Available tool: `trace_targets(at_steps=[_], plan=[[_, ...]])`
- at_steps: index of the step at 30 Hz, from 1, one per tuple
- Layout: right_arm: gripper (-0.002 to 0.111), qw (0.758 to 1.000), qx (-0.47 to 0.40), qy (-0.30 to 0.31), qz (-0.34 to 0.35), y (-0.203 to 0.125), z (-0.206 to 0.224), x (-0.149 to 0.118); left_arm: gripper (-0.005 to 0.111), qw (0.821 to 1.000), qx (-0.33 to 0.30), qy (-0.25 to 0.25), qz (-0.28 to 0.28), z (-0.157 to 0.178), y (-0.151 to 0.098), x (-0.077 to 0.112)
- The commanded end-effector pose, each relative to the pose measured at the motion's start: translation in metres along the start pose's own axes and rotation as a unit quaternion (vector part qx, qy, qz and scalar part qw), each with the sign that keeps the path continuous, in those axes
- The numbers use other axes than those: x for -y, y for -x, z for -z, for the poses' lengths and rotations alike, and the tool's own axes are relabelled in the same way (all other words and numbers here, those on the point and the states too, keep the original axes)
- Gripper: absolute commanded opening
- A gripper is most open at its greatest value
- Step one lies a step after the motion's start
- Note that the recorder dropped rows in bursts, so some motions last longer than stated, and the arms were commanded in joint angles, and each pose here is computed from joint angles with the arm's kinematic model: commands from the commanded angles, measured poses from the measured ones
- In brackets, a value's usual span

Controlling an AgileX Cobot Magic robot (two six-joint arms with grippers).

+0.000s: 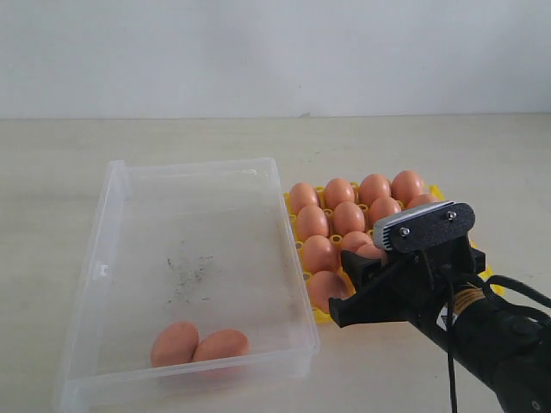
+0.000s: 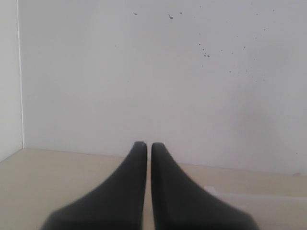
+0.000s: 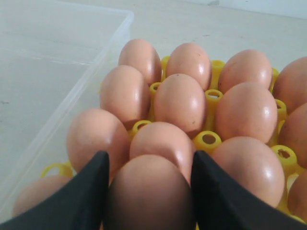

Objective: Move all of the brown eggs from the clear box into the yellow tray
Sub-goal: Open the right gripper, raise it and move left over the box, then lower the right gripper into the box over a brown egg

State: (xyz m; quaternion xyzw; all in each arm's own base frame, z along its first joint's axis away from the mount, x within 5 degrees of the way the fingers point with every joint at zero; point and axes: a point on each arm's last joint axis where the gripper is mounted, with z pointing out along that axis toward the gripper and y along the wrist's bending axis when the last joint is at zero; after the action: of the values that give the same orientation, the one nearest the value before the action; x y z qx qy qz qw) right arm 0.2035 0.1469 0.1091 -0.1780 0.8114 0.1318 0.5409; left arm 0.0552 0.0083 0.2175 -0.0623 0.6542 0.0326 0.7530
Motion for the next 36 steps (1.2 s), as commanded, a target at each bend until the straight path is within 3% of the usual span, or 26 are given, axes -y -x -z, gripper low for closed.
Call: trace_targets(at_steps=[1, 5, 19, 26, 27, 29, 31, 33, 34, 36], plan=[[0.033, 1.000, 0.000, -0.004, -0.003, 0.000, -0.001, 0.001, 0.004, 1.000, 0.000, -0.001, -0.005, 0.000, 0.000, 0.000], [0.045, 1.000, -0.004, -0.004, -0.003, 0.000, -0.001, 0.001, 0.004, 1.000, 0.000, -0.001, -0.005, 0.000, 0.000, 0.000], [0.045, 1.000, 0.000, -0.004, -0.004, 0.002, 0.000, 0.001, 0.004, 1.000, 0.000, -0.001, -0.005, 0.000, 0.000, 0.000], [0.044, 0.991, 0.129, 0.025, -0.017, 0.058, 0.027, -0.002, 0.004, 1.000, 0.000, -0.001, -0.005, 0.000, 0.000, 0.000], [0.041, 0.990, 0.136, 0.045, -0.007, 0.062, 0.029, -0.006, 0.004, 1.000, 0.000, -0.001, -0.005, 0.000, 0.000, 0.000], [-0.001, 0.983, 0.097, 0.149, 0.036, 0.078, 0.030, -0.029, 0.004, 1.000, 0.000, -0.001, -0.005, 0.000, 0.000, 0.000], [0.000, 0.980, -0.013, 0.194, 0.049, 0.098, 0.017, -0.044, 0.004, 1.000, 0.000, -0.001, -0.005, 0.000, 0.000, 0.000], [0.000, 0.981, -0.104, 0.140, 0.084, 0.125, 0.001, -0.049, 0.004, 1.000, 0.000, -0.001, -0.005, 0.000, 0.000, 0.000], [0.000, 0.982, -0.114, 0.112, 0.105, 0.135, -0.003, -0.053, 0.004, 1.000, 0.000, -0.001, -0.005, 0.000, 0.000, 0.000], [0.000, 0.981, -0.108, 0.117, 0.112, 0.144, -0.009, -0.069, 0.004, 1.000, 0.000, -0.001, -0.005, 0.000, 0.000, 0.000]])
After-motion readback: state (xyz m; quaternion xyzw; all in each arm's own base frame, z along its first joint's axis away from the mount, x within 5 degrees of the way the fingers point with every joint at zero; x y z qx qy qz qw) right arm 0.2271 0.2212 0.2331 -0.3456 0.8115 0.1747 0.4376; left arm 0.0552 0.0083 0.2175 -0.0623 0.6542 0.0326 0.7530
